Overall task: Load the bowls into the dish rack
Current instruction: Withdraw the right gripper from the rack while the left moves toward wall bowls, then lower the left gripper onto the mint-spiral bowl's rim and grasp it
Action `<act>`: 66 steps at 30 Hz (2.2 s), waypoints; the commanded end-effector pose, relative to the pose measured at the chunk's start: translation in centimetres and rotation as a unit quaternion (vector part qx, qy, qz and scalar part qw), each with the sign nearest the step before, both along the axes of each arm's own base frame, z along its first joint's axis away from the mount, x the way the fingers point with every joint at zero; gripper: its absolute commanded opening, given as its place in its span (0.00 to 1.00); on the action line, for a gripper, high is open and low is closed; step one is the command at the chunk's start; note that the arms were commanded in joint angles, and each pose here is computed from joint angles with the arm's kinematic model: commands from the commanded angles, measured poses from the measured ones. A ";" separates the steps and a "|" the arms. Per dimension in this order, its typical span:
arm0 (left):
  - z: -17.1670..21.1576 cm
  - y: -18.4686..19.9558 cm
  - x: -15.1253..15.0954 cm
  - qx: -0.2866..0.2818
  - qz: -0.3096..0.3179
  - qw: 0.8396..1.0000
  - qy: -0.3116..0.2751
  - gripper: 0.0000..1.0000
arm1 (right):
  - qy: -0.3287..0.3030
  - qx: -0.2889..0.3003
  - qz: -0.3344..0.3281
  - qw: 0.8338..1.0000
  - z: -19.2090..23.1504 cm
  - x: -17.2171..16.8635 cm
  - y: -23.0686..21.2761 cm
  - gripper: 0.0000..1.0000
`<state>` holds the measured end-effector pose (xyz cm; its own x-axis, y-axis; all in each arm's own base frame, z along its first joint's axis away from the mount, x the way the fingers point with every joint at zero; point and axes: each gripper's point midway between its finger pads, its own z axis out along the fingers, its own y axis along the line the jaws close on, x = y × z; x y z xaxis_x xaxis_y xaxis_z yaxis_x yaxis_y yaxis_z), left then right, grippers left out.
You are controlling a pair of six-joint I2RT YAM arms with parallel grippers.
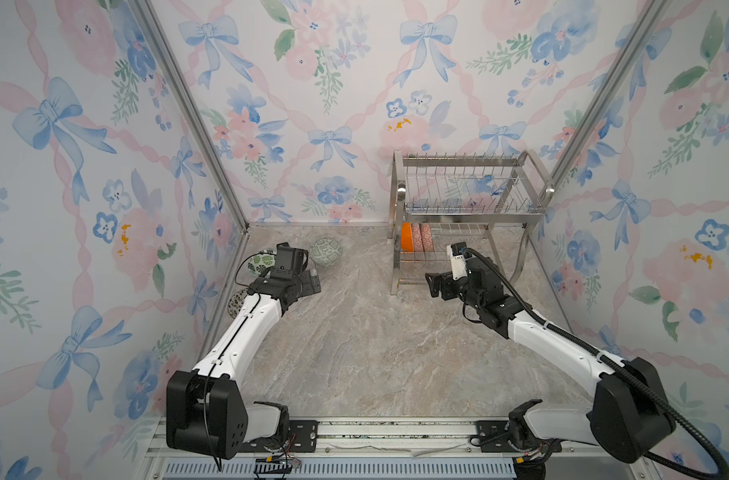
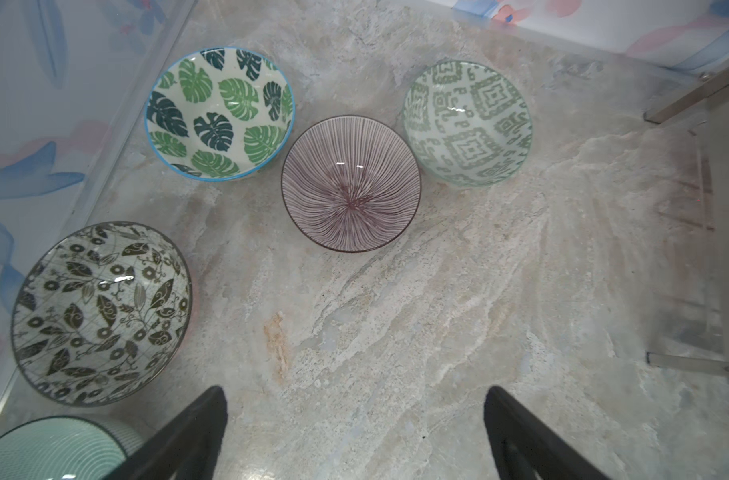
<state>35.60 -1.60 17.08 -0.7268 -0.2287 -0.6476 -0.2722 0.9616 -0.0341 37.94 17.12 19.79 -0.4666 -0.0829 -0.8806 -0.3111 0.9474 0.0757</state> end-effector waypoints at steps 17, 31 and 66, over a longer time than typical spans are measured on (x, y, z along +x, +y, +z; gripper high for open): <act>-2.9 8.1 -4.3 0.030 0.144 0.988 0.047 0.98 | -0.029 -0.068 -0.016 0.997 0.2 -0.4 1.5 0.97; -8.8 8.6 -5.9 -0.084 0.158 0.976 0.128 0.87 | -0.037 -0.056 -0.016 0.998 -0.2 0.0 1.4 0.97; -11.0 11.4 -9.0 -0.050 0.207 0.964 0.163 0.26 | -0.044 -0.015 -0.031 0.998 0.4 -0.6 0.2 0.96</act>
